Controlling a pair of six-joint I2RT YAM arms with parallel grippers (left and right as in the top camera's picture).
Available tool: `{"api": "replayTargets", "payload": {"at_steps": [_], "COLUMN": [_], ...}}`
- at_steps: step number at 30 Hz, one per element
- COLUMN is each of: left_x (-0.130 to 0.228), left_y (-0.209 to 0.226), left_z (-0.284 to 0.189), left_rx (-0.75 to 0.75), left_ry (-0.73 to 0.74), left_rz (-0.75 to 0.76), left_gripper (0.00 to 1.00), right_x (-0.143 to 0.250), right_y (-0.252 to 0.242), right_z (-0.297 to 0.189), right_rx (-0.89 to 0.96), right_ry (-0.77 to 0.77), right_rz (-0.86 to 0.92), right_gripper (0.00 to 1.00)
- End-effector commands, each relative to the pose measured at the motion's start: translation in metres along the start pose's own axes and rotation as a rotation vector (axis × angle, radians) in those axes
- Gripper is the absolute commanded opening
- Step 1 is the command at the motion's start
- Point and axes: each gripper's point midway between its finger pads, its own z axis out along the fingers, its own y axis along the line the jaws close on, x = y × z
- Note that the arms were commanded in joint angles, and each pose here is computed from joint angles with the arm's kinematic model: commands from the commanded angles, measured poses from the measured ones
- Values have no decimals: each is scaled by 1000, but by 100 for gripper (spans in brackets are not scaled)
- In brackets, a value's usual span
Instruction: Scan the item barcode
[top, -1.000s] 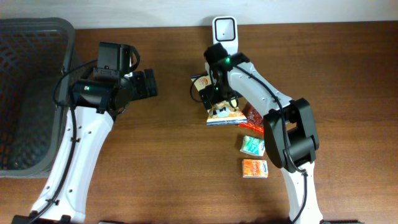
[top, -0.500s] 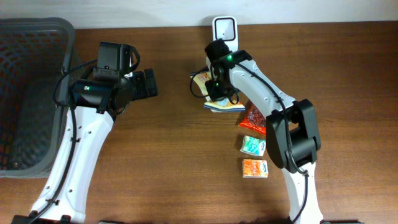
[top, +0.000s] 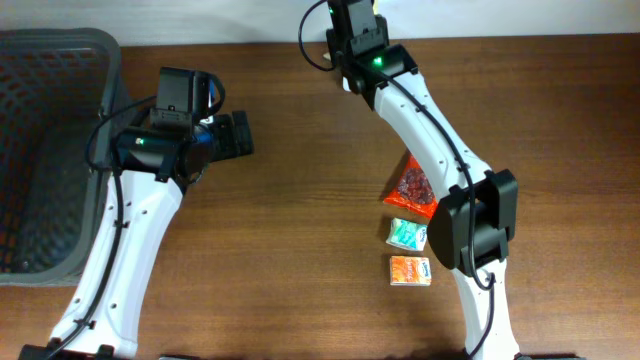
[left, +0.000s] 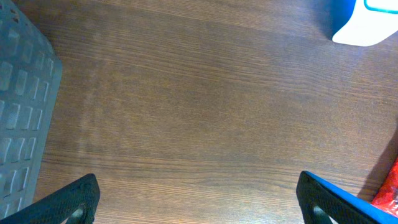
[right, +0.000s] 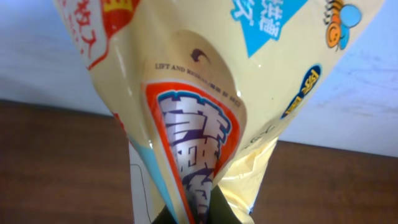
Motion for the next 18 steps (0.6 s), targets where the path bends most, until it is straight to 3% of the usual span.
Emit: {"api": "replayTargets", "payload": {"at_steps": [1,6,13,18], "left_x": [-2,-2,-2,-2], "left_y": [2,2,2,3], "left_z": [1,1,1,2], "left_rx": [-10,-10,-10,-11], "left_ry": [-3,-3,-2,-1], "left_rz": [-11,-11,-10,-10], "left_gripper": [99,99,99,99], "right_x": [3,2,0,-11], "right_y": [-24,-41,-49,-107], "right_z": [17,36,38,6], "right_rx": [75,102,122,405], "right_ry": [-55,-167,-181,-179], "right_rz": [28,96,111,141], "right_gripper": [4,4,4,4]}}
